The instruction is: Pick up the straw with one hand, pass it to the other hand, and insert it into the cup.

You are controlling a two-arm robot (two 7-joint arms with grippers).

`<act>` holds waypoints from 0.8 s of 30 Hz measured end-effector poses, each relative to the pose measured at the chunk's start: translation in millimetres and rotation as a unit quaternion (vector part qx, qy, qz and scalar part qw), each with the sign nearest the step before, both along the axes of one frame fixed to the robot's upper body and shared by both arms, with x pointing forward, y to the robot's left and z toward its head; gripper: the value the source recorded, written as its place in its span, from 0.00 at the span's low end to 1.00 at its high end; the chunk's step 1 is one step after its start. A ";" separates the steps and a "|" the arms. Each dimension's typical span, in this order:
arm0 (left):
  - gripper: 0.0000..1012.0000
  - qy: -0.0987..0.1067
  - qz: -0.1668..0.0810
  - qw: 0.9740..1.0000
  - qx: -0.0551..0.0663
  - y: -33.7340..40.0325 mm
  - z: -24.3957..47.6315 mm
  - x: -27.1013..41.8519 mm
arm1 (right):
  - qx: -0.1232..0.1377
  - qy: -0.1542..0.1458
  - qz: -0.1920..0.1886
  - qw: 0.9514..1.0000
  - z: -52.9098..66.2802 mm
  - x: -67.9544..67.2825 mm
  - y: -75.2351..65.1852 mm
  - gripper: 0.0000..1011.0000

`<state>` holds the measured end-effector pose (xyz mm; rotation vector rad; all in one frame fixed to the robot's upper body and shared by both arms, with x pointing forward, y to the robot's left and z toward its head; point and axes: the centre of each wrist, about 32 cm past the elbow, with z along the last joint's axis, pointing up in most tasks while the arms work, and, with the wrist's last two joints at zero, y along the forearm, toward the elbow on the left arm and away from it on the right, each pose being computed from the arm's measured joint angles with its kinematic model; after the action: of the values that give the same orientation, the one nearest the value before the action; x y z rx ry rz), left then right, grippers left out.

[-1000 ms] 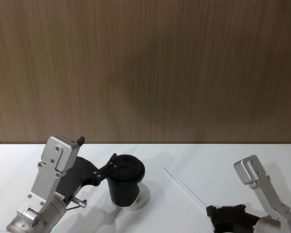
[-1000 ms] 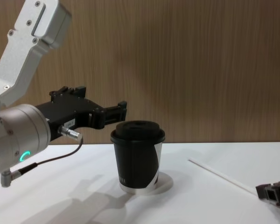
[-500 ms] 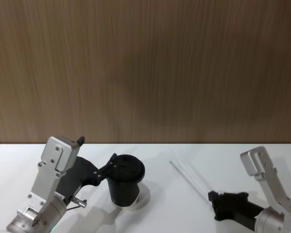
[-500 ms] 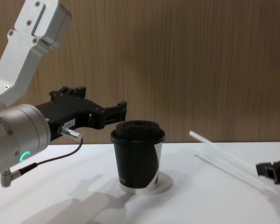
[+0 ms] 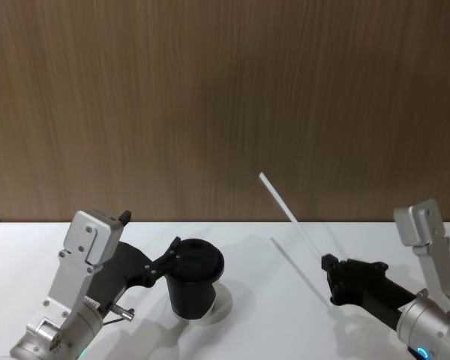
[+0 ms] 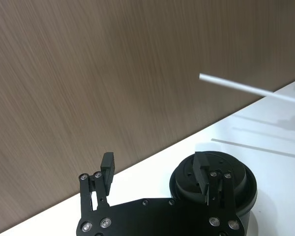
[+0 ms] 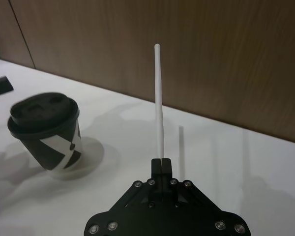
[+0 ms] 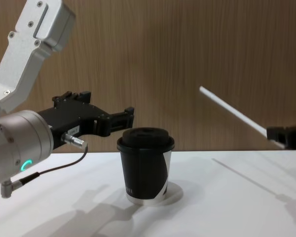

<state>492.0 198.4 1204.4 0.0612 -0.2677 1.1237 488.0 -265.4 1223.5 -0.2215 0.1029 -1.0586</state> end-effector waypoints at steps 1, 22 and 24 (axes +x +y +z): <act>0.99 0.000 0.000 1.000 0.000 0.0 0.0 0.0 | 0.005 -0.005 0.003 1.000 0.7 -0.4 0.4 0.00; 0.99 0.000 0.000 1.000 0.000 0.0 0.0 0.0 | 0.123 -0.081 0.092 0.985 8.1 -26.5 21.2 0.00; 0.99 0.000 0.000 1.000 0.000 0.0 0.0 0.0 | 0.129 -0.084 0.097 0.983 8.7 -28.7 22.6 0.00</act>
<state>492.0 198.4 1204.4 0.0611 -0.2676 1.1236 459.3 -242.8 1232.2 0.0908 0.0636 -0.8552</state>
